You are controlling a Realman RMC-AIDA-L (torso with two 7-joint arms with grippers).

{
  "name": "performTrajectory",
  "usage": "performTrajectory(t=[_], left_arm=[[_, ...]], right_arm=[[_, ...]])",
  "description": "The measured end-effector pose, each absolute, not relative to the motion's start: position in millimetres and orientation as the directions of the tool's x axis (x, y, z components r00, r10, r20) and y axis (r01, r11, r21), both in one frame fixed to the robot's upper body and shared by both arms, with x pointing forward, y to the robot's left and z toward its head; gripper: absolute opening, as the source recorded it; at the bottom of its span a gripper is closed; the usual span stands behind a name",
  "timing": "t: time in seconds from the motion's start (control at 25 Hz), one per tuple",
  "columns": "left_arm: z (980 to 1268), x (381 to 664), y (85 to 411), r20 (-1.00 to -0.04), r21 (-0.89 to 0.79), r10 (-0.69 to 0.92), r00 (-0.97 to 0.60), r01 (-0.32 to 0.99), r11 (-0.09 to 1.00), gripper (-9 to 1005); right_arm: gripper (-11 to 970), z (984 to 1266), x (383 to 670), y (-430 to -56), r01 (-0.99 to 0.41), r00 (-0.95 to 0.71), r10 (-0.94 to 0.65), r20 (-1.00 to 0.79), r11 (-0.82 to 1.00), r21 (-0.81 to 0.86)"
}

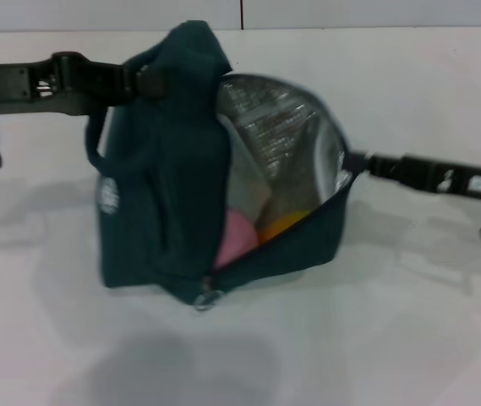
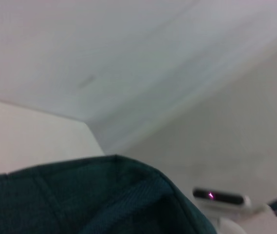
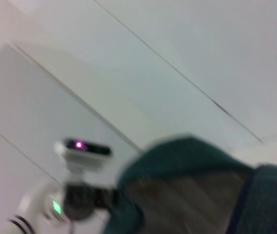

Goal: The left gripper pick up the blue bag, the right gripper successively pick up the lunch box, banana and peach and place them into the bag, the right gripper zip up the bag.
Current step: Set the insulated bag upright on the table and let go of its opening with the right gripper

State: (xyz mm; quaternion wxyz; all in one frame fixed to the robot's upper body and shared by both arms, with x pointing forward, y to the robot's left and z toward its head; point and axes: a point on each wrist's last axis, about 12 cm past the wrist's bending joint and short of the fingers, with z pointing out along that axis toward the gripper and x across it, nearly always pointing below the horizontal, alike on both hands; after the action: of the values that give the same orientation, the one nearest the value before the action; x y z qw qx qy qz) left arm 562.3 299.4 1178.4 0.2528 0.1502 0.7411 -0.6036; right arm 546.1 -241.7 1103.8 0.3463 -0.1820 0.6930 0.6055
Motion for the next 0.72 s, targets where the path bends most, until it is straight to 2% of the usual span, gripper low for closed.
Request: performTrajectory(t=[0.2, 0.4, 0.56, 0.72], left_arm=[[1178, 561, 277, -0.504, -0.856, -0.037, -0.863, 0.493, 0.157, 34], [1170, 562, 248, -0.46, -0.883, 0.002, -0.888, 0.458, 0.099, 34], [1162, 563, 234, -0.458, -0.885, -0.004, -0.889, 0.455, 0.099, 34], [1156, 566, 237, -0.462, -0.881, -0.049, -0.885, 0.452, 0.14, 34]], right_arm=[[5, 1136, 550, -271, -0.738, -0.618, 0.246, -0.746, 0.146, 0.659], [5, 1158, 554, -290, -0.771, -0.581, 0.247, -0.775, 0.137, 0.622], [5, 1161, 556, -289, -0.771, -0.587, 0.226, -0.777, 0.135, 0.622], [4, 1158, 557, -285, -0.768, -0.595, 0.205, -0.777, 0.142, 0.625]])
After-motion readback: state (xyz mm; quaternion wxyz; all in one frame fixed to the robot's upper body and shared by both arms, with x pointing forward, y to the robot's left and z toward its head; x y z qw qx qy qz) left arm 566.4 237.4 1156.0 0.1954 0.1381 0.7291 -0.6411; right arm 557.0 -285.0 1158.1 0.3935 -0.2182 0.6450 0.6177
